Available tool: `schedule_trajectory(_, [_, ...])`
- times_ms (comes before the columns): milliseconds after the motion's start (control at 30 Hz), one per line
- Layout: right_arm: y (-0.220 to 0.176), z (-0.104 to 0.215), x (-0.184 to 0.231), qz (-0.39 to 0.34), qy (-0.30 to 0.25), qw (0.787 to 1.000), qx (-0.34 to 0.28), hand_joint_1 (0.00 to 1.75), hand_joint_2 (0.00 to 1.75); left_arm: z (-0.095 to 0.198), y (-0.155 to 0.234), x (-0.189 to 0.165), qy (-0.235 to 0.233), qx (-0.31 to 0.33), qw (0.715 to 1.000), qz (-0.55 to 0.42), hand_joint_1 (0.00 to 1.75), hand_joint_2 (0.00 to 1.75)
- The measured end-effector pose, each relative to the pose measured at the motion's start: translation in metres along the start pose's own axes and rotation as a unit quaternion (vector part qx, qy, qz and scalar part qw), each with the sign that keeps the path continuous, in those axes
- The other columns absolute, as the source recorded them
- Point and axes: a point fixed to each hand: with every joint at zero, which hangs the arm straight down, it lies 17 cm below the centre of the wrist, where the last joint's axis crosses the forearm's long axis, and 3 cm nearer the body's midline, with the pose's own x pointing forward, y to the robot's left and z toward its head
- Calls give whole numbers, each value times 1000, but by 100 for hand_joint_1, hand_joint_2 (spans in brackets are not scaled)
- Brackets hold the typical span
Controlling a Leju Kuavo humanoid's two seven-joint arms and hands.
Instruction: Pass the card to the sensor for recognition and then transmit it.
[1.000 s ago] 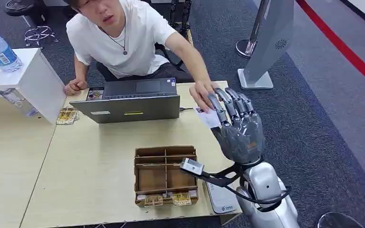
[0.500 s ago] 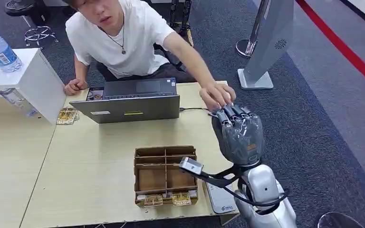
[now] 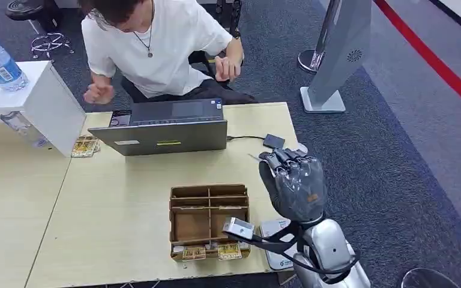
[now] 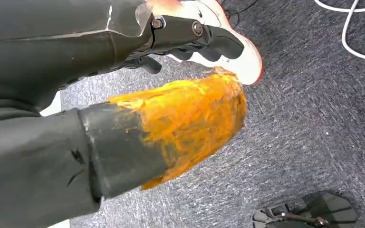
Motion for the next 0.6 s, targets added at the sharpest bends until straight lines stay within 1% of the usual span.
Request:
schedule_trajectory(100, [4,11,-5,-13,8,1000,10,175,175,0,0,0,0,0,1000,1,0,0])
schedule_trajectory(267, [15,31,-24,-36,52,998,29,175,175,0,-1,0,3,-1,1000,7,0,0])
schedule_trajectory(400, [25,53,-43,-67,108,991,46,175,175,0,-1,-1,5,1,1000,13,0,0])
schedule_trajectory(600, [39,86,-62,-121,174,974,74,175,175,0,0,-3,9,3,1000,21,0,0])
